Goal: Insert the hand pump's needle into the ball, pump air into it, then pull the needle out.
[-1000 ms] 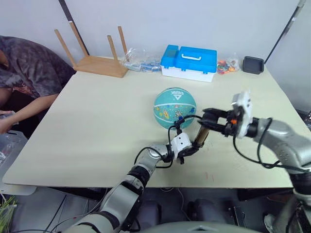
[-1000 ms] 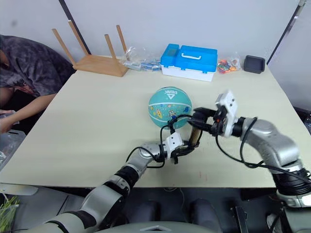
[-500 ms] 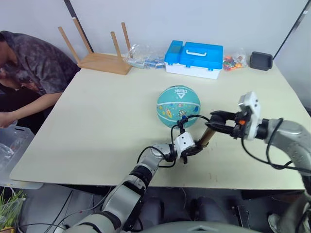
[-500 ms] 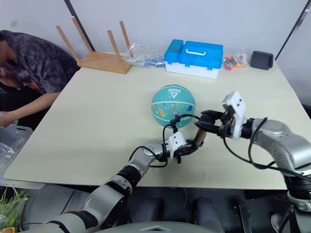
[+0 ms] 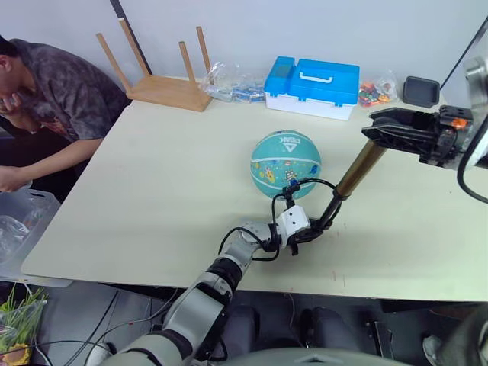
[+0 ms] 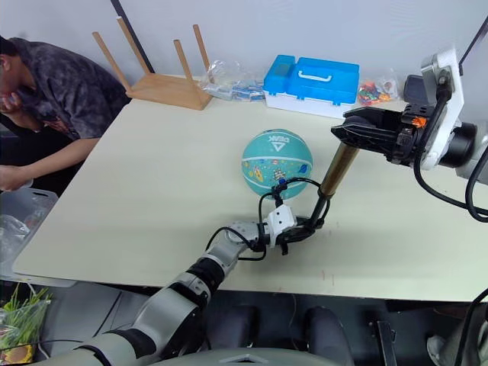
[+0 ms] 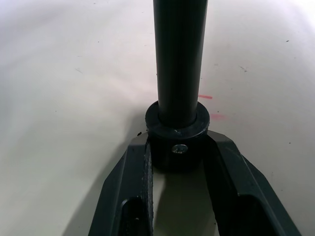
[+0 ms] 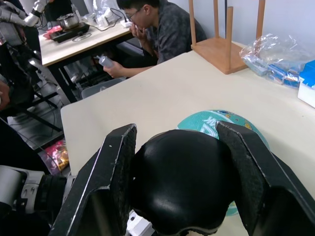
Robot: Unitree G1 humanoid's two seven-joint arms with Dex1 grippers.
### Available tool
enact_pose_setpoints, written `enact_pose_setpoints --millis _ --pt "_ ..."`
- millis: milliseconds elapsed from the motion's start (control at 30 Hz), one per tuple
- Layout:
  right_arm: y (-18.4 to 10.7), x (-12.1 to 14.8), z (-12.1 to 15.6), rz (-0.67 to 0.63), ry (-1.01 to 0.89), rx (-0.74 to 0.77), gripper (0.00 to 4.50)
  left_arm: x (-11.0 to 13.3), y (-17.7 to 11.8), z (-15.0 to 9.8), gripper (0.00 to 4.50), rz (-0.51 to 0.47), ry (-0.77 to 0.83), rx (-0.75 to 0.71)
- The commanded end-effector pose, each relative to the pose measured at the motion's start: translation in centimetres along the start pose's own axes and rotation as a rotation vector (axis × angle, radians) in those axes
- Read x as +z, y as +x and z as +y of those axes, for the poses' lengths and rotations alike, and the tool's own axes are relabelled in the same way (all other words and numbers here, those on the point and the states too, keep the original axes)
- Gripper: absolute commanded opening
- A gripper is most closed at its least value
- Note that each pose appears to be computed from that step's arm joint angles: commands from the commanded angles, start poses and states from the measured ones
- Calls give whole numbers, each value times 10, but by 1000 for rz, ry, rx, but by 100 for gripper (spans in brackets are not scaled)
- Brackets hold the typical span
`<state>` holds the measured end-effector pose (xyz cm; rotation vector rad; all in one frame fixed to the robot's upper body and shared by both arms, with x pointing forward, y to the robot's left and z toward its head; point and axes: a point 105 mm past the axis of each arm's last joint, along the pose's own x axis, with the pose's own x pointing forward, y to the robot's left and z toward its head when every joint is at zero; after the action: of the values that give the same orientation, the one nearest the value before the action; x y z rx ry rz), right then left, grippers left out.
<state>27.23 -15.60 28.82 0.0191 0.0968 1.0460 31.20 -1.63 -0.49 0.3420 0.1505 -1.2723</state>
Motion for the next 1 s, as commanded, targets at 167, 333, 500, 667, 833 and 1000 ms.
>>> enact_pose_setpoints --millis 167,333,500,667,833,1000 --pt "19 -72 -12 153 -7 -48 207 -98 -34 -43 95 331 -206 -50" --pt "36 -144 -23 250 57 -84 207 -97 -35 -40 95 325 -206 -37" --pt "39 -227 -23 377 145 -111 207 -98 -37 -39 95 322 -213 -23" --pt "38 -240 -24 417 80 -96 207 -98 -39 -39 95 321 -213 -24" --pt "41 -180 -28 259 9 -90 207 -97 -39 -37 95 320 -211 -26" --pt "31 -98 -20 90 -50 -60 207 -94 -37 -37 95 316 -210 -33"
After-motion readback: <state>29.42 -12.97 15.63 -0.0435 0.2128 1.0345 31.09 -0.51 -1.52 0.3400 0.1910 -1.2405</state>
